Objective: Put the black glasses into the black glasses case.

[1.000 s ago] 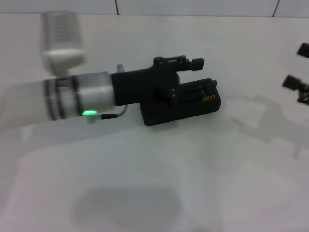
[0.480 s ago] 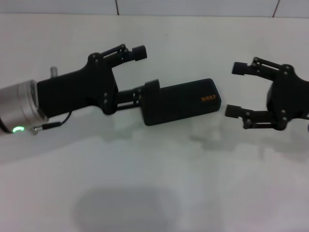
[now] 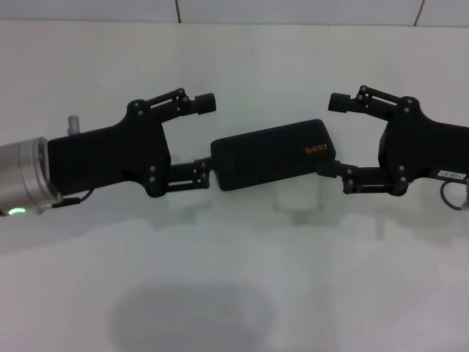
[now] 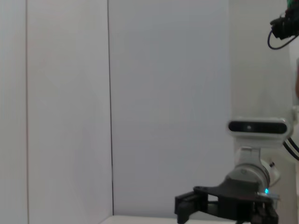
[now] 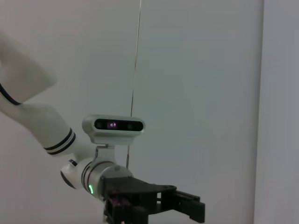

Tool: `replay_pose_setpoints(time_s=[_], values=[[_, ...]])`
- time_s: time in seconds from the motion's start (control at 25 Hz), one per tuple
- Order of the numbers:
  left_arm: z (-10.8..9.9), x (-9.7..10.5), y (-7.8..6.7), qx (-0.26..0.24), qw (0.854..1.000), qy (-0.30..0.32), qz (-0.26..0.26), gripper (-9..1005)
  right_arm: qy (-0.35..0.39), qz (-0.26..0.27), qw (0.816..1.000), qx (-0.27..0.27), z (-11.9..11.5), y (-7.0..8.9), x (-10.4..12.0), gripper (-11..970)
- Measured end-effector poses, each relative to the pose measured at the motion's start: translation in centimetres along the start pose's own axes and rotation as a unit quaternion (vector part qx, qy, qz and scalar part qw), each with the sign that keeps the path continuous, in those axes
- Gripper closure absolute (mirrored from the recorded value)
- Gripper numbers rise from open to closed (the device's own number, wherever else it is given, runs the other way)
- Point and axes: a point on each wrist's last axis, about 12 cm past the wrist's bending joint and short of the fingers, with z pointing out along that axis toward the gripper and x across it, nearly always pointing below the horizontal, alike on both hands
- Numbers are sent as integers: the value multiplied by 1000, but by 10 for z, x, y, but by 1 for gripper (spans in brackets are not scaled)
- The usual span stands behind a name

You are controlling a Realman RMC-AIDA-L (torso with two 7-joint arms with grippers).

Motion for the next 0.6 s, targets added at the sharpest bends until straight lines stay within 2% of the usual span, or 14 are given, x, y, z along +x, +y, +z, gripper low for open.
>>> replay_pose_setpoints(time_s=[0.32, 0.6], values=[[-3, 10, -12, -4, 1000, -1, 27, 170, 1, 4, 1000, -16, 15, 3, 7, 78], [3, 19, -26, -10, 1000, -14, 8, 169, 6, 2, 999, -44, 16, 7, 6, 78]])
